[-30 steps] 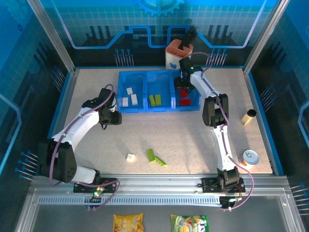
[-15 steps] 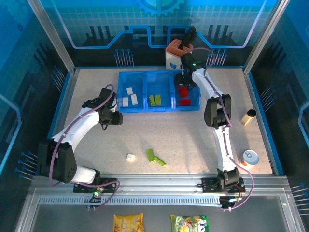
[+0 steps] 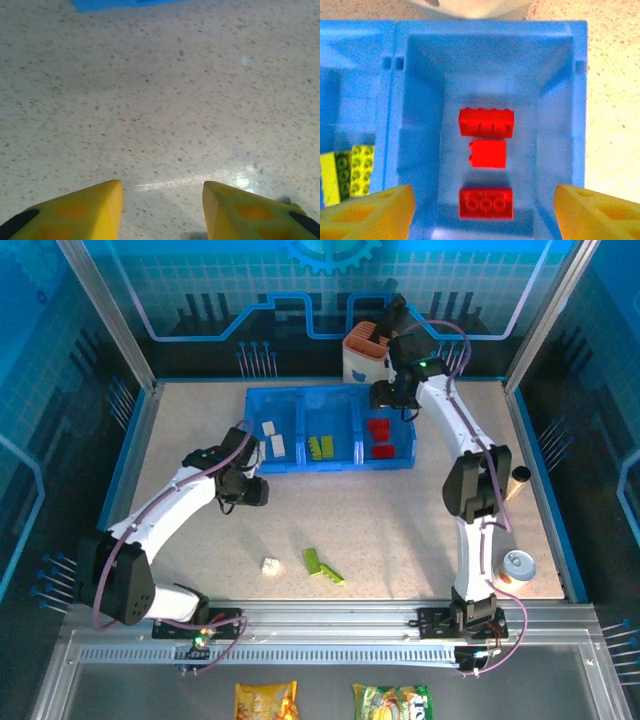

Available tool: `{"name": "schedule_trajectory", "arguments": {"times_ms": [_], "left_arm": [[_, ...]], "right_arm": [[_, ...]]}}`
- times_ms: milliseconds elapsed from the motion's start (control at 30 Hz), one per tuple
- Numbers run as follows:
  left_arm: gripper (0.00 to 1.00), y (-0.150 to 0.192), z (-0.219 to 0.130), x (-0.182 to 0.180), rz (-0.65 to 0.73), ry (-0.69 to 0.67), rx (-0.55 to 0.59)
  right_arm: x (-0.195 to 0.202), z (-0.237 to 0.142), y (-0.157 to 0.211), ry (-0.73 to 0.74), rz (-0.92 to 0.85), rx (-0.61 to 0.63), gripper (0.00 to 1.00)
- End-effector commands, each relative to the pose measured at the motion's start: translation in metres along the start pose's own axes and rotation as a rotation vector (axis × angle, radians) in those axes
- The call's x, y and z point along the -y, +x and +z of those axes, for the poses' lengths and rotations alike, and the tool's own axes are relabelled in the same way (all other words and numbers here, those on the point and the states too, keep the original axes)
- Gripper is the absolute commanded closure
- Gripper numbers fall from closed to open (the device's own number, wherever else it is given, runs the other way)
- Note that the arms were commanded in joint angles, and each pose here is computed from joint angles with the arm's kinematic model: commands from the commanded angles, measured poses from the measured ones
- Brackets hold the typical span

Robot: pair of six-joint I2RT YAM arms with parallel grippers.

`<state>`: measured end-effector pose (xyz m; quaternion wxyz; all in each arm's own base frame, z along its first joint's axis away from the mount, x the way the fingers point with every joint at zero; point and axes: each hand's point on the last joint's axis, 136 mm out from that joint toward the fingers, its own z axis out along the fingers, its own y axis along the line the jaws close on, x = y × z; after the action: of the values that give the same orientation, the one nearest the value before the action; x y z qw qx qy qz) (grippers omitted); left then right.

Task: Sort the legos into containers by color
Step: Pick up the lego from the middle-left of the table.

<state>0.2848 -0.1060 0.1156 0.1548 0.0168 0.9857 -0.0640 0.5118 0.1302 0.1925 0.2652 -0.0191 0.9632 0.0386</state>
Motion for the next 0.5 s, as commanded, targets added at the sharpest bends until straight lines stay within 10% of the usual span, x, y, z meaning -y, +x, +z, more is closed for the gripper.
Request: {"name": "schedule_trajectory", "arguments": {"times_ms": [0, 467], "left_arm": [[0.52, 0.013, -0.004, 0.016, -0.05, 0.034, -0.053], [0.5, 0.086, 0.017, 0.046, -0.099, 0.03, -0.155]], "right_arm": [[-0.009, -0.028, 0.014, -0.037, -0.005, 0.014, 0.26], [0.001, -0.058, 0.128, -0.064, 0.044, -0.064, 0.26]]}}
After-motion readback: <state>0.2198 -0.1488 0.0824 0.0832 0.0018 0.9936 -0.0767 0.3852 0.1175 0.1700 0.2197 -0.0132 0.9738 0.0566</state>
